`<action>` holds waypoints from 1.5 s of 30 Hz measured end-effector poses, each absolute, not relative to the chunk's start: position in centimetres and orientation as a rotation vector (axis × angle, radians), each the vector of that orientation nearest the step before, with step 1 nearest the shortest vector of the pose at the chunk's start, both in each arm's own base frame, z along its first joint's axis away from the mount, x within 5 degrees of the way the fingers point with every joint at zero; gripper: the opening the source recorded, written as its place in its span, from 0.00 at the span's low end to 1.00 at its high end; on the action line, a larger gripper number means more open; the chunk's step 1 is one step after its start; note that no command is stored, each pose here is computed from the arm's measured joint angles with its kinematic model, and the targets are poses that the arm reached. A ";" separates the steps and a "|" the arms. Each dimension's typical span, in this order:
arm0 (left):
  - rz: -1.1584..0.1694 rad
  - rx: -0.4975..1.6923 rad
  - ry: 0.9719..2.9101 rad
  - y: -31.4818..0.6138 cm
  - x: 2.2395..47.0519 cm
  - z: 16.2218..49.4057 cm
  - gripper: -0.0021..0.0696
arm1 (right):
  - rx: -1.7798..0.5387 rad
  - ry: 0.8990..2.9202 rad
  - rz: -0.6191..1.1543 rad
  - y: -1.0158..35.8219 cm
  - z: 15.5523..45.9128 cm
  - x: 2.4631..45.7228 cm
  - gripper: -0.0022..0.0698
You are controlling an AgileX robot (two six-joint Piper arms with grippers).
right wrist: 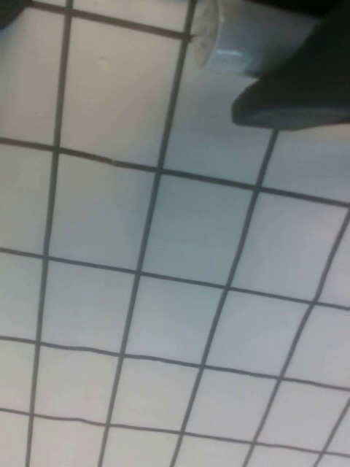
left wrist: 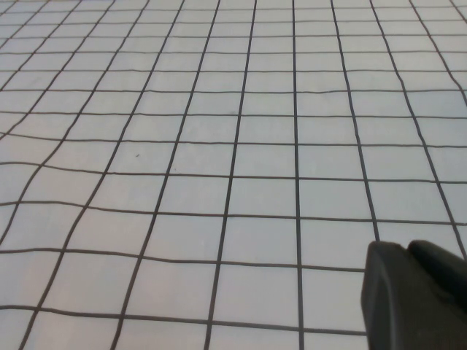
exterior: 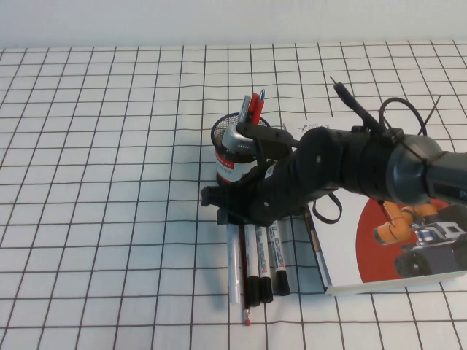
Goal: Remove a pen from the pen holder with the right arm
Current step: 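Take a marker out of the pen holder and lay it on the table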
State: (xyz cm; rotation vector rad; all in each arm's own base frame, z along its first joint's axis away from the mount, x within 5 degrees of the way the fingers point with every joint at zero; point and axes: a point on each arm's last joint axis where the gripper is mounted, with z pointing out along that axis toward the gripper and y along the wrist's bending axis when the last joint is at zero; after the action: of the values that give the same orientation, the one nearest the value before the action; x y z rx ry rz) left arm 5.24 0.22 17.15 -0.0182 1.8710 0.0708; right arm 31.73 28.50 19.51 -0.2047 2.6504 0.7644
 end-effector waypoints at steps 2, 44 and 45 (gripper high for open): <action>0.071 -0.018 1.871 0.2 5.2 17.2 0.03 | -0.208 2.649 0.766 28.9 19.3 32.2 0.19; 0.071 -0.018 1.871 0.2 5.2 17.2 0.03 | -0.500 2.448 0.728 25.4 30.7 26.2 0.03; 0.071 -0.018 1.871 0.2 5.2 17.2 0.03 | -0.515 2.436 0.717 24.9 31.4 25.6 0.02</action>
State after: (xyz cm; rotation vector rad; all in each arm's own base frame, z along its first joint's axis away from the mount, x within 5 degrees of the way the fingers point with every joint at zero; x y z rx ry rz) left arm 5.24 0.22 17.15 -0.0182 1.8710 0.0708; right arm 25.65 24.86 31.41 -0.5153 2.4360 0.7168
